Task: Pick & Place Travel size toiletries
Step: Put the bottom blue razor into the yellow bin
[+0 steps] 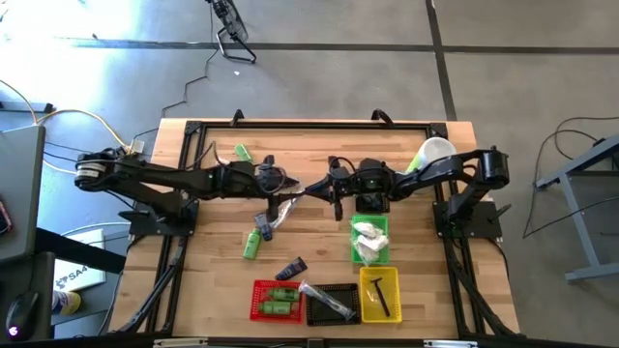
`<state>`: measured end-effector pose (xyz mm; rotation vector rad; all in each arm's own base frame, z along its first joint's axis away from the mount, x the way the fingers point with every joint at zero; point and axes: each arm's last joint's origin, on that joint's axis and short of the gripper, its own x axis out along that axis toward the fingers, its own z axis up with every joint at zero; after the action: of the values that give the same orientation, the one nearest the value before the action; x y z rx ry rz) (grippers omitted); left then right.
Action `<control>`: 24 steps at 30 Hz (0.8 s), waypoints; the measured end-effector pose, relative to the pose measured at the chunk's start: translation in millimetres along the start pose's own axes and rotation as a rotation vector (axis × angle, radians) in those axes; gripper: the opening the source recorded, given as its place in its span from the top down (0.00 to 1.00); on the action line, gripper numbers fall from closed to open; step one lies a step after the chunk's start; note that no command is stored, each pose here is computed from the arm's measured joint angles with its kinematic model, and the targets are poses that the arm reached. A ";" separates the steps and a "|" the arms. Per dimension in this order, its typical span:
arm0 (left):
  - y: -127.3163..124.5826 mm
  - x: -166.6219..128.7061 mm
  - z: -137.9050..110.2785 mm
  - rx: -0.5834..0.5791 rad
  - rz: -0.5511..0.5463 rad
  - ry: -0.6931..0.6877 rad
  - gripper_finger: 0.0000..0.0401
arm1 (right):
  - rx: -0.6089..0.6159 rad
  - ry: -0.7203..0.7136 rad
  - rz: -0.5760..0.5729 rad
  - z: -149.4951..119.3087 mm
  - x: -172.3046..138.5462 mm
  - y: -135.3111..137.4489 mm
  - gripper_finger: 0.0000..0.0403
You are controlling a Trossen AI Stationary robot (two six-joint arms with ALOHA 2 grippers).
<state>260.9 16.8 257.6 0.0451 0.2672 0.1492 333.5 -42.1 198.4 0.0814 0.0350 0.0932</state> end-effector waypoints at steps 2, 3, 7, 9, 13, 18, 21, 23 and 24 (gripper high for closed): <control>1.5 -10.0 4.3 0.009 0.010 0.000 0.61 | 0.010 0.017 -0.012 2.1 -2.4 -1.9 0.90; 2.4 -15.7 6.3 0.010 0.019 0.002 0.61 | 0.016 0.030 -0.018 3.2 -3.8 -2.8 0.90; 6.1 -34.9 9.2 0.005 0.072 0.036 0.62 | 0.051 0.087 -0.024 13.6 -13.3 0.4 0.91; 7.4 -41.9 11.4 -0.017 0.090 0.034 0.63 | 0.094 0.114 -0.021 22.3 -20.6 4.3 0.91; 8.1 -49.5 12.5 -0.044 0.090 0.039 0.63 | 0.225 0.239 -0.027 36.0 -42.7 17.4 0.91; 8.2 -51.1 10.1 -0.036 0.091 0.065 0.63 | 0.369 0.353 -0.004 51.7 -71.9 43.4 0.91; 8.2 -51.0 9.2 -0.033 0.091 0.073 0.63 | 0.435 0.408 0.028 56.4 -85.1 60.4 0.91; 8.1 -51.0 9.1 -0.032 0.090 0.074 0.63 | 0.478 0.442 0.053 57.9 -91.8 71.9 0.90; 8.2 -51.0 9.1 -0.033 0.091 0.074 0.63 | 0.497 0.460 0.064 58.1 -94.8 77.1 0.90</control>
<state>213.6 16.8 280.1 0.0194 0.3371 0.2460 234.4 20.9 265.6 0.5573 0.5160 0.1648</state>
